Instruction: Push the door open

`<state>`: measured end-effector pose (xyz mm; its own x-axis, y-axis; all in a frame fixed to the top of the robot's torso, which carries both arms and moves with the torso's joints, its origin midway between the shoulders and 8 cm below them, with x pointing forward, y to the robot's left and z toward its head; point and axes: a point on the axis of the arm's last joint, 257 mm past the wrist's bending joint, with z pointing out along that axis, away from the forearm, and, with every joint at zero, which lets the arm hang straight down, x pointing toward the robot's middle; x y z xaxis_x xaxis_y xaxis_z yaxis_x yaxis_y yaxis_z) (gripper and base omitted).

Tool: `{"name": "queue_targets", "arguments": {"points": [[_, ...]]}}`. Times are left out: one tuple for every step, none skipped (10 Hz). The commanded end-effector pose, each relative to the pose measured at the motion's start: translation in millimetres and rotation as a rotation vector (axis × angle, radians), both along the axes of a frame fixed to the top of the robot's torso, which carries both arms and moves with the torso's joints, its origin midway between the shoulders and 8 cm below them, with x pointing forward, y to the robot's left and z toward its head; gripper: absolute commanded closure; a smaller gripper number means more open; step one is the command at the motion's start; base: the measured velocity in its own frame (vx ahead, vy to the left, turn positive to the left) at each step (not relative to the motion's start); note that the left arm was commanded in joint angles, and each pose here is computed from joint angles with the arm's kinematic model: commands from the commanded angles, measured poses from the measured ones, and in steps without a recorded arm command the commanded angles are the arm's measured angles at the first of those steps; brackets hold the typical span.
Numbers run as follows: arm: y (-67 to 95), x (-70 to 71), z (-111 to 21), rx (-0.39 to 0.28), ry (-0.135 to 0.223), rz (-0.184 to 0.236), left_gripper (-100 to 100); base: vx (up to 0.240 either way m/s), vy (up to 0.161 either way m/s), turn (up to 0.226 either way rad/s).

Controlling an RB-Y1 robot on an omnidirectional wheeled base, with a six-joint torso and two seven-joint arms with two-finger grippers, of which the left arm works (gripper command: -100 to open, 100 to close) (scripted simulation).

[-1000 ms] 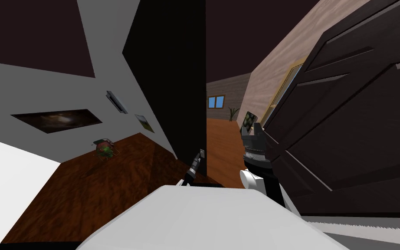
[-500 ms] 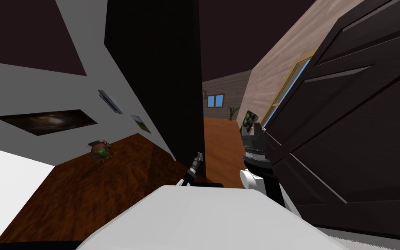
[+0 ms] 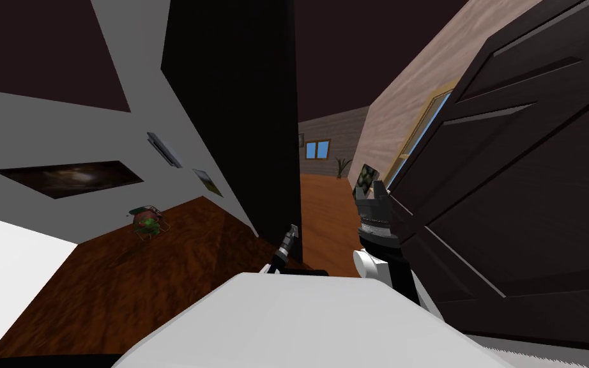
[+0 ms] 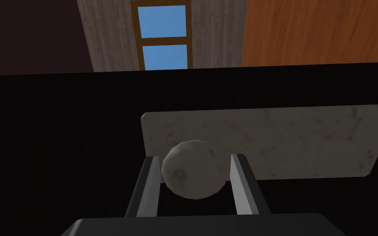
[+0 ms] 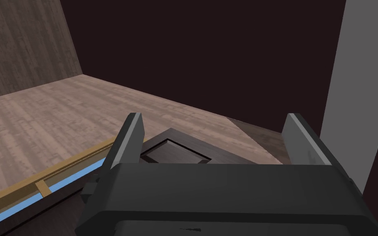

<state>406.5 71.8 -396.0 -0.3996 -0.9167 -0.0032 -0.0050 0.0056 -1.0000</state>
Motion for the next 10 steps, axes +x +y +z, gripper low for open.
{"name": "queue_targets", "arguments": {"points": [[11.2,5.5,2.1,0.008,-0.007,0.021,100,0.139,-0.098,0.041],[16.6,7.7,1.8,0.012,-0.007,0.032,100,0.153,-0.102,0.035],[22.9,10.3,1.5,0.016,-0.008,0.045,100,0.163,-0.125,0.036],[29.4,13.0,1.3,0.02,-0.009,0.058,100,0.164,-0.119,0.057],[36.7,16.1,1.2,0.024,-0.01,0.074,100,0.193,-0.122,0.041],[44.0,19.1,1.2,0.028,-0.011,0.09,100,0.181,-0.162,0.042],[51.6,22.2,1.3,0.031,-0.012,0.108,100,0.181,-0.129,0.064],[55.4,23.7,1.3,0.033,-0.012,0.117,100,0.167,-0.093,0.045],[59.2,25.3,1.4,0.034,-0.013,0.126,100,0.134,-0.068,0.057],[66.9,28.4,1.6,0.037,-0.013,0.145,100,0.162,-0.088,0.075]]}}
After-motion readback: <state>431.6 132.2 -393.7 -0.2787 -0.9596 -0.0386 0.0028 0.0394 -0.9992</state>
